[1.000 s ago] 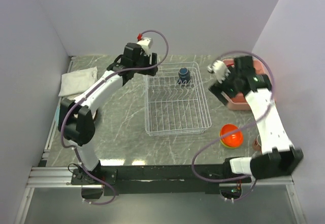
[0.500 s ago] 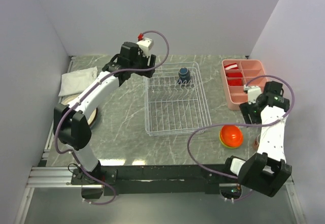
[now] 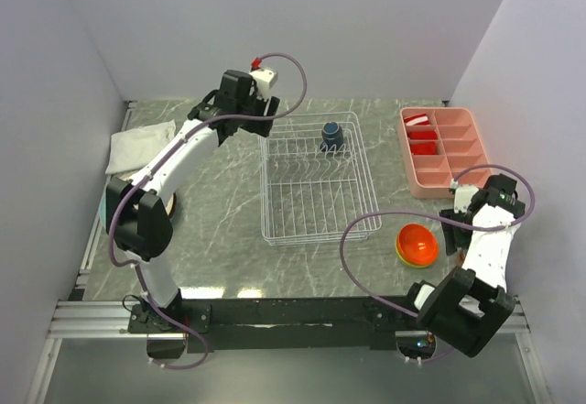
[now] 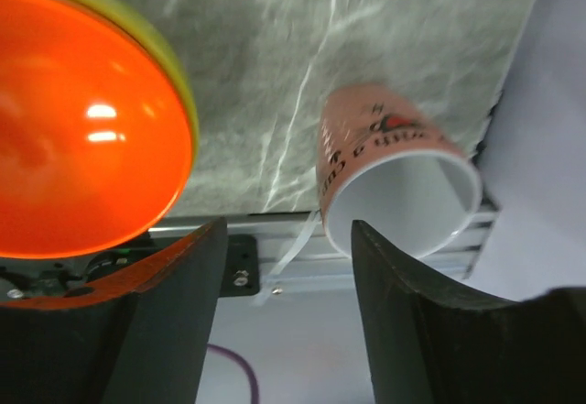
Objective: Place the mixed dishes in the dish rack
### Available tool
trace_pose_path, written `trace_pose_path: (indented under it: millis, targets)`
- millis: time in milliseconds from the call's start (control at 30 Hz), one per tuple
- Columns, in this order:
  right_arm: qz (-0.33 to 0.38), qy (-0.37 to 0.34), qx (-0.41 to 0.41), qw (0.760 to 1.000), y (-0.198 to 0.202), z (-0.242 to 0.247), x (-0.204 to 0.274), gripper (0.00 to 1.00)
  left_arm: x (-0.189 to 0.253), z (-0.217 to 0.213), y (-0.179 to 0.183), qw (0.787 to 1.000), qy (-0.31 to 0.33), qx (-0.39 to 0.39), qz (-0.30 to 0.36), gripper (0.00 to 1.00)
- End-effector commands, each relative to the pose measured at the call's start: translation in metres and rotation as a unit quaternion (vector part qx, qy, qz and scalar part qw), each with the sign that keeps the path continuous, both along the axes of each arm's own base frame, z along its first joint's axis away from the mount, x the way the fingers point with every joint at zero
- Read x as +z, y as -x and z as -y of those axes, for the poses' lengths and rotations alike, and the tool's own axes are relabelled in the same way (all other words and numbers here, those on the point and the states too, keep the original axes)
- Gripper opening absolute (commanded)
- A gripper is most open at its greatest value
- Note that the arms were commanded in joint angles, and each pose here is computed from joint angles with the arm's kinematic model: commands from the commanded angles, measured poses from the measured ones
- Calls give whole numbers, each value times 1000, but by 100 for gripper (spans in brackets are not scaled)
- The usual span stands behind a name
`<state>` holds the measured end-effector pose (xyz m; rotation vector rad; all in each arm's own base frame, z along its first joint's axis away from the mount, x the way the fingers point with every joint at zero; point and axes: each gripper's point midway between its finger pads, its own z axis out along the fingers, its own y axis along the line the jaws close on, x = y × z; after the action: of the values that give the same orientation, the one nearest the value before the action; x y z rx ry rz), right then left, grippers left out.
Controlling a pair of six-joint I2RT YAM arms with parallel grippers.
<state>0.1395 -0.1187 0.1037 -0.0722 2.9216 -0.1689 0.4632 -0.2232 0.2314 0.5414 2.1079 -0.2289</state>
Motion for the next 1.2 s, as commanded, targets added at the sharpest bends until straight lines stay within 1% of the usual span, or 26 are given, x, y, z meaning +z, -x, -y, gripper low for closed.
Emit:
trace_pose_path:
  millis: [0,133,233,300,333,400,433,500,533,600,633,667,733,767,800,833,867,900,933,967,1000,1033,1067,1100,1133,1167]
  targets:
    - [3,-12,-22,1000,3,8,-7,63,27,-9,-8,999,-2,17,38,73]
    - [4,-12,-30,999,-1,17,-10,63,23,-11,-5,999,-5,19,33,73]
    - [-3,-14,-27,1000,-2,20,-15,53,20,-10,-1,999,-3,16,28,73]
    - [-11,-25,-28,999,-2,19,-19,50,19,-8,2,1000,-3,14,27,73]
    - [-14,-27,-28,999,-2,19,-22,45,17,-8,2,1000,-5,14,26,73]
    - [-19,-31,-33,999,-2,19,-23,40,20,-7,2,999,-6,13,30,73]
    - [-17,-30,-34,999,-3,19,-21,35,20,-7,2,999,-5,14,30,73]
    - [-14,-29,-34,999,-3,19,-17,29,22,-5,1,999,-3,12,32,73]
    - [-10,-30,-33,999,-4,18,-10,22,22,-5,0,999,-2,11,32,73]
    - [-3,-27,-28,999,-4,18,0,15,26,1,-1,999,7,-1,34,74]
    - [5,-29,-26,999,-6,16,12,0,28,2,-3,999,11,-1,35,75]
    - [11,-29,-23,999,-8,15,19,0,33,11,-4,999,28,-21,33,77]
    - [25,-19,-9,999,-16,11,42,0,39,16,-7,997,57,-44,26,80]
    - [32,-12,-2,999,-20,9,51,0,46,23,-6,992,92,-82,17,80]
    - [46,-3,22,999,-31,2,68,0,54,30,-3,986,129,-106,10,81]
    - [55,-4,29,998,-37,-4,77,0,66,35,-2,976,173,-130,10,82]
    - [65,-4,37,997,-44,-10,86,0,72,28,-5,967,207,-148,7,82]
    - [89,-7,74,993,-61,-25,106,0,83,42,16,939,272,-210,-27,82]
    - [106,-16,81,991,-71,-34,116,0,89,43,18,927,300,-223,-35,82]
    - [127,-37,99,986,-84,-49,127,0,100,40,13,914,325,-241,-6,82]
    - [155,-43,112,981,-103,-56,148,0,106,42,23,894,366,-255,-38,82]
    - [172,-64,133,974,-116,-73,160,0,113,43,26,883,381,-273,-29,84]
    - [195,-87,148,966,-128,-86,172,0,118,43,28,872,391,-295,-2,84]
    - [228,-86,162,956,-148,-90,191,0,124,44,35,859,412,-304,-11,84]
    - [237,-97,193,947,-157,-104,198,0,115,45,45,847,421,-322,-28,84]
    - [248,-118,204,940,-166,-114,205,0,125,47,48,835,423,-352,14,84]
